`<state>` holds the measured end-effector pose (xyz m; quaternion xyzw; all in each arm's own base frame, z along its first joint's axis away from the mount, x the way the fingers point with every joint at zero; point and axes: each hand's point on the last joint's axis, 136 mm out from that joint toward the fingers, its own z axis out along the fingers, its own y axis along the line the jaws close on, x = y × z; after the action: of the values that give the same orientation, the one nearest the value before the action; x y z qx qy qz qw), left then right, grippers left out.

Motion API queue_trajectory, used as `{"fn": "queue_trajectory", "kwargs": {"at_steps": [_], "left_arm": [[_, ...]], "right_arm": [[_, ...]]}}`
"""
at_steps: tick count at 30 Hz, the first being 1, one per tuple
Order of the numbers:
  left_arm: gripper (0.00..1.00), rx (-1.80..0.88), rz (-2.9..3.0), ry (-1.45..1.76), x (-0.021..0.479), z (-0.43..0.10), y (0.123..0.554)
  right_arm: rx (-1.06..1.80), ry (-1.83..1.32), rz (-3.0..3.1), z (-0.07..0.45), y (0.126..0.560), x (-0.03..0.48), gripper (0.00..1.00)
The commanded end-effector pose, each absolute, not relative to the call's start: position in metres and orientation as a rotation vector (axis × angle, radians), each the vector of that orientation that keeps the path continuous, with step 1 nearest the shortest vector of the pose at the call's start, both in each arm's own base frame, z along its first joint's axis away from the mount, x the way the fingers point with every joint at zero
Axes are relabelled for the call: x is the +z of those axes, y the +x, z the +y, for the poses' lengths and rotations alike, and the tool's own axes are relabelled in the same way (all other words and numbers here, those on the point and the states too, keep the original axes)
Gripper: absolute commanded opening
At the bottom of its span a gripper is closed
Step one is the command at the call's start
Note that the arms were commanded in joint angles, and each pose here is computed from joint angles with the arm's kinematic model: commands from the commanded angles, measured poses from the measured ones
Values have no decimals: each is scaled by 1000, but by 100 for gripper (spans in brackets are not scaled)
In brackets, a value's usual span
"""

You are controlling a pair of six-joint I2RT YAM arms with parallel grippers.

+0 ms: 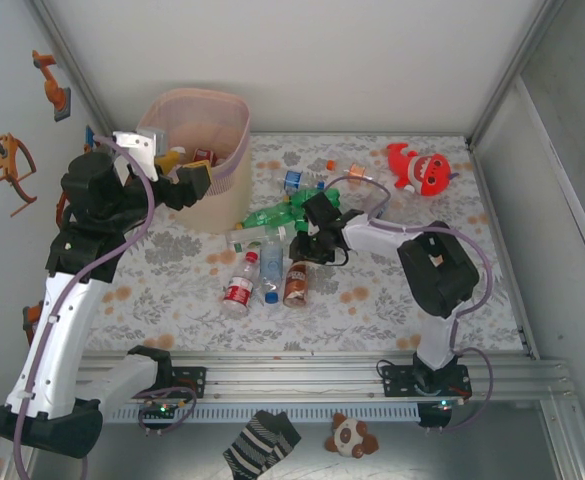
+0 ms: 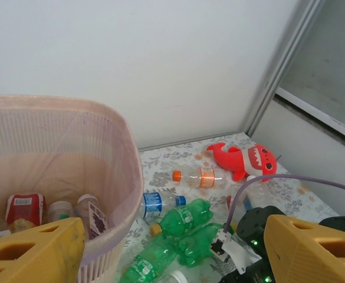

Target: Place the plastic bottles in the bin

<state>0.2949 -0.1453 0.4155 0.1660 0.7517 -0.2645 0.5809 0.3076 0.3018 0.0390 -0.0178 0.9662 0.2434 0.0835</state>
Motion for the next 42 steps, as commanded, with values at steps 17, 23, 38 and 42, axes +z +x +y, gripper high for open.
{"fn": "queue_trajectory", "kwargs": {"at_steps": [17,23,38,42], "left_arm": [[78,-870,1585,553,440,-186,279],[78,-929,1543,653,443,-205,268],[80,-1048,1385,940,447,-261,222],[81,-1102,1337,1030,446,-276,205]], "right_arm": [[659,-219,2333,262,318,211,32],[650,-272,2142,244,306,274,31],[738,-477,1611,215,242,421,30],[783,-563,1487,217,222,442,30]]}}
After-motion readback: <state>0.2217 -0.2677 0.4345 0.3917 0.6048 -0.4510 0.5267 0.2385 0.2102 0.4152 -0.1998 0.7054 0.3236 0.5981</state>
